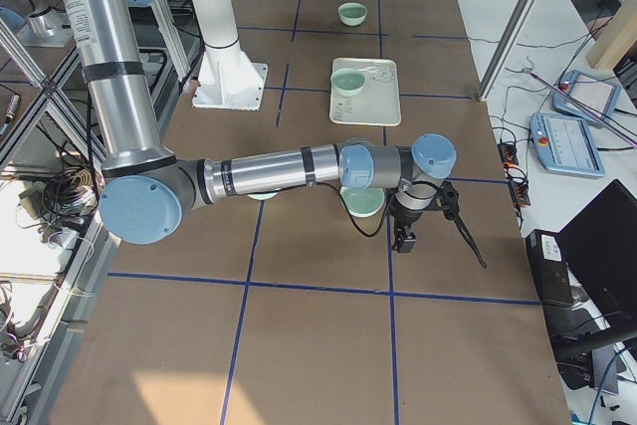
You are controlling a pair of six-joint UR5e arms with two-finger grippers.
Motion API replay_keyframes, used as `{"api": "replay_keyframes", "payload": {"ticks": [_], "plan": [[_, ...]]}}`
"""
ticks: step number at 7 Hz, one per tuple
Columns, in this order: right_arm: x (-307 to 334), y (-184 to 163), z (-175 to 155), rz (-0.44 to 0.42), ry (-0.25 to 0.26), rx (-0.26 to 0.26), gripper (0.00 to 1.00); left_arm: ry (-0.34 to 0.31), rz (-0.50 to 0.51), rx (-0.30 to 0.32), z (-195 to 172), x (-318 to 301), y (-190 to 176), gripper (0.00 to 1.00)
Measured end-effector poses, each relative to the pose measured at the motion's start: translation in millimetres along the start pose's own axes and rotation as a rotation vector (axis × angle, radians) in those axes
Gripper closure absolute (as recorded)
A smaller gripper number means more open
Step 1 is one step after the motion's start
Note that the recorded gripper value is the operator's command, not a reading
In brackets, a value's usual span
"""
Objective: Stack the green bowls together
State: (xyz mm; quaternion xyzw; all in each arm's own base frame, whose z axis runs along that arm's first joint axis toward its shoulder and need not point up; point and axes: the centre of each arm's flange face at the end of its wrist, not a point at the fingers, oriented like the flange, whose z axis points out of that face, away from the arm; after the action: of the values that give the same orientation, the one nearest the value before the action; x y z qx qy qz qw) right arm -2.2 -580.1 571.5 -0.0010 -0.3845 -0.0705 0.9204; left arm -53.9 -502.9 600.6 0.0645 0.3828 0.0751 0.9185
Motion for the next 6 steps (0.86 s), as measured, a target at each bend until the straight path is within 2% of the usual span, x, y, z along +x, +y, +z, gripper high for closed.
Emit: {"api": "replay_keyframes", "payload": {"ticks": [6], "plan": [[-9, -1, 4, -0.013, 0.001, 0.003, 0.00, 0.017, 0.004, 0.012, -11, 14, -5, 0.00]]}}
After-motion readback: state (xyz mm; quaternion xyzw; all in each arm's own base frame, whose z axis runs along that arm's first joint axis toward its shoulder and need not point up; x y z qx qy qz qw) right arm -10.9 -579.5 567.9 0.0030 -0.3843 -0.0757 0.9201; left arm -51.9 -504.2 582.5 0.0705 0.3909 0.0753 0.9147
